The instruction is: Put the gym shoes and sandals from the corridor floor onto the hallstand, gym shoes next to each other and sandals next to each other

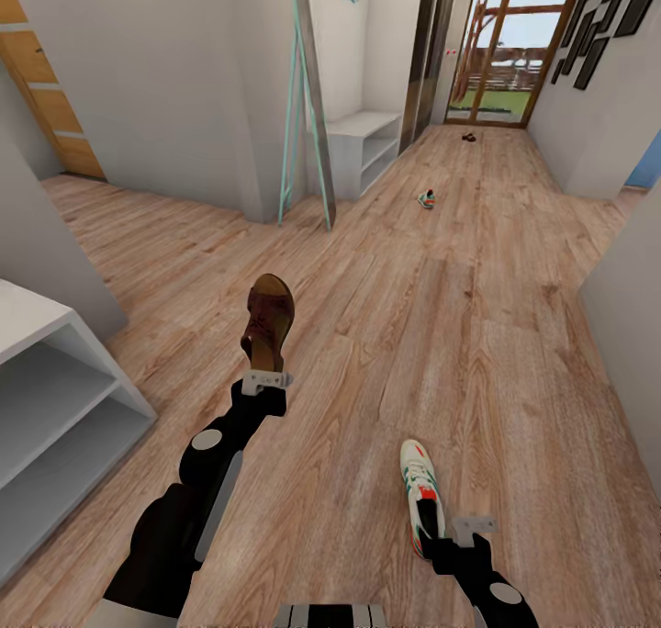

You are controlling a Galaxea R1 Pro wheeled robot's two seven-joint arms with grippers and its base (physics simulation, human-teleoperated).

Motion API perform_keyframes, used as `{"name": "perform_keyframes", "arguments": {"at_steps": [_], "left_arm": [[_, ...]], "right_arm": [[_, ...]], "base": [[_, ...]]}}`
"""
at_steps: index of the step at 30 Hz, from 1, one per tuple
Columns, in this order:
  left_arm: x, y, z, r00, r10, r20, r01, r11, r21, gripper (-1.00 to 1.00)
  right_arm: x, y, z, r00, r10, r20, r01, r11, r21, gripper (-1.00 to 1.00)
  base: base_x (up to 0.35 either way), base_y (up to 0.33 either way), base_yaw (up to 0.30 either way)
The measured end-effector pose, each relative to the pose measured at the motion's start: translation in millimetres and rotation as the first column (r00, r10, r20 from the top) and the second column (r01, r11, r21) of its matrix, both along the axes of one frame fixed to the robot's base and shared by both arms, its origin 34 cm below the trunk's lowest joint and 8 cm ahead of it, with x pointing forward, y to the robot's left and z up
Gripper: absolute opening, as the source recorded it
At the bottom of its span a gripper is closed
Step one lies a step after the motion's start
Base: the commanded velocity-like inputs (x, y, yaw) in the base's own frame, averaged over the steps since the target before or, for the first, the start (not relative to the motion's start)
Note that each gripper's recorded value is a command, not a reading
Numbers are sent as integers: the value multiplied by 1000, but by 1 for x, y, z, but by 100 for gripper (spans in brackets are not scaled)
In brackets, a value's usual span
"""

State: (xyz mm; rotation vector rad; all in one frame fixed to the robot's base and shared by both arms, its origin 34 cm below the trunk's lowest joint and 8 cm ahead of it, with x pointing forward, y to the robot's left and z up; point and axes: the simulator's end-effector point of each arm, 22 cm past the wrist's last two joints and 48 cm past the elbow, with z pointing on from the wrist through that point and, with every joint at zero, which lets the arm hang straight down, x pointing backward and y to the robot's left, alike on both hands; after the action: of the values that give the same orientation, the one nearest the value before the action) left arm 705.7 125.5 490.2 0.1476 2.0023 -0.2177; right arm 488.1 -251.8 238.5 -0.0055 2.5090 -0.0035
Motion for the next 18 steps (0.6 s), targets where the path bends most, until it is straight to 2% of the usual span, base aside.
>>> {"name": "perform_keyframes", "arguments": {"at_steps": [14, 18], "left_arm": [[-3, 0, -50, 997, 0, -77, 0, 1000, 0, -100], [-3, 0, -51, 997, 0, -80, 0, 1000, 0, -100]], "right_arm": [[-21, 0, -31, 997, 0, -75, 0, 1000, 0, 100], [-22, 0, -32, 997, -1, -77, 1, 1000, 0, 100]], "base": [[0, 0, -87], [0, 0, -13]]}}
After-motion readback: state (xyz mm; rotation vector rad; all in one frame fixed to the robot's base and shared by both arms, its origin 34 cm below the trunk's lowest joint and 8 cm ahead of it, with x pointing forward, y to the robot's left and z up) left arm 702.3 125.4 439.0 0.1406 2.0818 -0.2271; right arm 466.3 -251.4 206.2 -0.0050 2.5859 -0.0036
